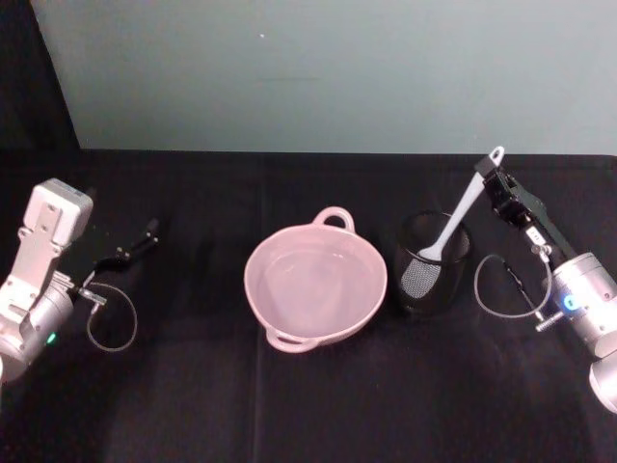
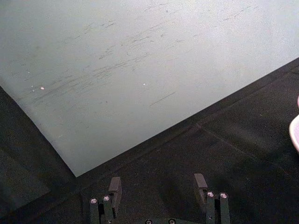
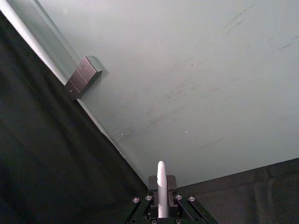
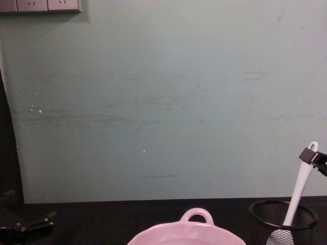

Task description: Use the one hand to pick up the spoon and stir the clear water in the bowl.

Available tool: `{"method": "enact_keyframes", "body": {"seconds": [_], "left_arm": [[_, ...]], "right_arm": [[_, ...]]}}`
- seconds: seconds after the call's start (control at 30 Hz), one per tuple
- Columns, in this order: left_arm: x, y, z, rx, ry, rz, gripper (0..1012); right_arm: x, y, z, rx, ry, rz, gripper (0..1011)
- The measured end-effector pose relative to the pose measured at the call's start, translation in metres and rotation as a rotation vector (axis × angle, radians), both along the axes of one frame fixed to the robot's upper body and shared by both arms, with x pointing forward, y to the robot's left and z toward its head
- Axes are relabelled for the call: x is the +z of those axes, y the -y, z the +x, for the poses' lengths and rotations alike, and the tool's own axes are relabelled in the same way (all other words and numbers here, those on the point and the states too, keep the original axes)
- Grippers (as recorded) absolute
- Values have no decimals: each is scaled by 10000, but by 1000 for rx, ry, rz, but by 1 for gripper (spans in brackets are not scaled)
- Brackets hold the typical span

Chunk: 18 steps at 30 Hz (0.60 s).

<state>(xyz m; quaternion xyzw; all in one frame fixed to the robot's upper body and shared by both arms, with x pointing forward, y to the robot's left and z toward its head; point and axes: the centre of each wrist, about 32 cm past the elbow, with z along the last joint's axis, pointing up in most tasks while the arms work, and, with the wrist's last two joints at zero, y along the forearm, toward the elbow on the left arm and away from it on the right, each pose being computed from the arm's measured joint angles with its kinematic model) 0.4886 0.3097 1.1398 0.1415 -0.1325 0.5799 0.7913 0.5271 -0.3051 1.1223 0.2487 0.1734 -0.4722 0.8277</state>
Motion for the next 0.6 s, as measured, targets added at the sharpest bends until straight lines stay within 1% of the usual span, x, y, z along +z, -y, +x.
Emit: {"method": "enact_keyframes", "body": {"seconds": [0.13, 0.2, 0.23, 0.33, 0.37, 0.43, 0.47, 0.53, 0.6], "left_arm": [[0, 0, 0, 0, 0, 0, 1011], [0, 0, 0, 0, 0, 0, 1011], [0, 0, 0, 0, 0, 0, 1011], [0, 0, 0, 0, 0, 0, 1011], [0, 0, 0, 0, 0, 0, 1011], [0, 0, 0, 0, 0, 0, 1011], [0, 0, 0, 0, 0, 0, 1011], [0, 0, 0, 0, 0, 0, 1011], [0, 0, 0, 0, 0, 0, 1011]], "right_arm": [[-15, -8, 1, 0, -3, 0, 120], [-19, -10, 1, -1, -2, -1, 150], [-19, -10, 1, -2, -2, -3, 202], [-4, -9, -5, -10, -1, -19, 256], [-4, -9, -5, -10, -1, -19, 313], [3, -4, -16, -16, -3, -30, 361], [6, -1, -26, -20, -4, -35, 419], [7, 4, -40, -22, -7, -41, 452], [11, 15, -63, -25, -12, -48, 541]]}}
